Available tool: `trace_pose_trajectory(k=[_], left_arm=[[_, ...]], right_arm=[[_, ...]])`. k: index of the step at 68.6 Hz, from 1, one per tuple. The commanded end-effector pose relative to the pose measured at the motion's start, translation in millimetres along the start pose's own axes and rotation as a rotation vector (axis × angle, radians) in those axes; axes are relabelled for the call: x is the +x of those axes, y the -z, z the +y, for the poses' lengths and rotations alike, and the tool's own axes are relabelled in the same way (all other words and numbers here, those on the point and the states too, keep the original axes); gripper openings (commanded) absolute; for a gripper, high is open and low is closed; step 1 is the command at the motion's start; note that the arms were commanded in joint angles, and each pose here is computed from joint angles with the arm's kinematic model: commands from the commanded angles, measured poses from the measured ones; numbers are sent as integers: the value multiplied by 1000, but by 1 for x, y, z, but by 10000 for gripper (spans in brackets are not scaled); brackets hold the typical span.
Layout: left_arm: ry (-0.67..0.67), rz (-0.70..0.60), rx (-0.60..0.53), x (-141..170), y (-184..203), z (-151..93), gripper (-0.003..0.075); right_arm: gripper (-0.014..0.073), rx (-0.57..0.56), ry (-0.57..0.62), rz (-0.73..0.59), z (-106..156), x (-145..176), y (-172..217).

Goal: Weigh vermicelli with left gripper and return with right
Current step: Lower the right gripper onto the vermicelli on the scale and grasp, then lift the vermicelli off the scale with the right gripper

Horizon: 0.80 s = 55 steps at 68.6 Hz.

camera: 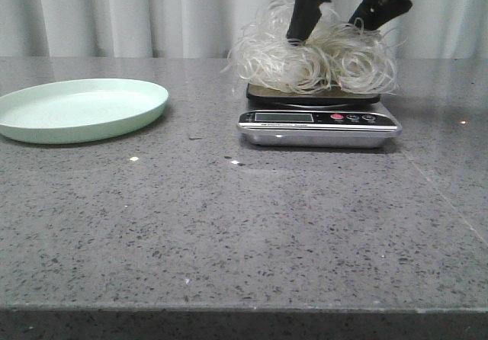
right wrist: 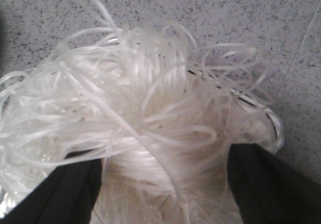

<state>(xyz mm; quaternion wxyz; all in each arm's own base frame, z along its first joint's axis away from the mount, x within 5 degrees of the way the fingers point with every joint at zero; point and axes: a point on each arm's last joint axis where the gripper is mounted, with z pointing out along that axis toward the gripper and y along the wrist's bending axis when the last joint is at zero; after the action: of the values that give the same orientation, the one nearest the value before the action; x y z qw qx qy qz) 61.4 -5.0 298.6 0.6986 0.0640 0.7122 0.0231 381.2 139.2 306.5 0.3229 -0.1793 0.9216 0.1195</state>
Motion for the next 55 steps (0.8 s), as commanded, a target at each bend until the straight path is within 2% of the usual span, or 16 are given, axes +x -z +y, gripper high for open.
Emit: trace_pose_trajectory(k=[1, 6, 9, 10, 11, 14, 15, 16, 18, 19, 20, 21, 25, 40, 55], left_arm=[[18, -100, -20, -16, 1, 3, 137], [18, -100, -20, -16, 1, 3, 137], [18, -100, -20, -16, 1, 3, 137], [18, -100, -20, -16, 1, 3, 137], [18, -100, -20, -16, 1, 3, 137], [18, -100, -20, -16, 1, 3, 137], [18, -100, -20, -16, 1, 3, 137], [18, -100, -20, -16, 1, 3, 137], [18, -100, -20, -16, 1, 3, 137], [18, -100, -20, -16, 1, 3, 137], [18, -100, -20, -16, 1, 3, 137], [18, -100, -20, -16, 1, 3, 137], [18, -100, -20, -16, 1, 3, 137], [18, -100, -20, -16, 1, 3, 137], [18, -100, -20, -16, 1, 3, 137]], right_arm=[[609, -7, 16, -17, 2, -6, 9], [573, -9, 16, -1, 2, -5, 8], [503, -10, 16, 1, 2, -5, 8], [503, -10, 16, 1, 2, -5, 8], [456, -10, 16, 0, 2, -5, 9], [403, -10, 16, -1, 2, -5, 9], [349, -10, 17, -2, 2, -5, 10], [349, -10, 17, -2, 2, -5, 10], [295, -10, 17, -2, 3, -5, 11], [245, -11, 17, -2, 3, -5, 11], [245, -11, 17, -1, 3, -5, 11], [201, -11, 18, -1, 3, -6, 12], [139, -14, 19, 4, 3, -7, 14], [151, -23, 31, 0, 6, -18, 28], [151, -33, 61, -70, 13, -43, 71]])
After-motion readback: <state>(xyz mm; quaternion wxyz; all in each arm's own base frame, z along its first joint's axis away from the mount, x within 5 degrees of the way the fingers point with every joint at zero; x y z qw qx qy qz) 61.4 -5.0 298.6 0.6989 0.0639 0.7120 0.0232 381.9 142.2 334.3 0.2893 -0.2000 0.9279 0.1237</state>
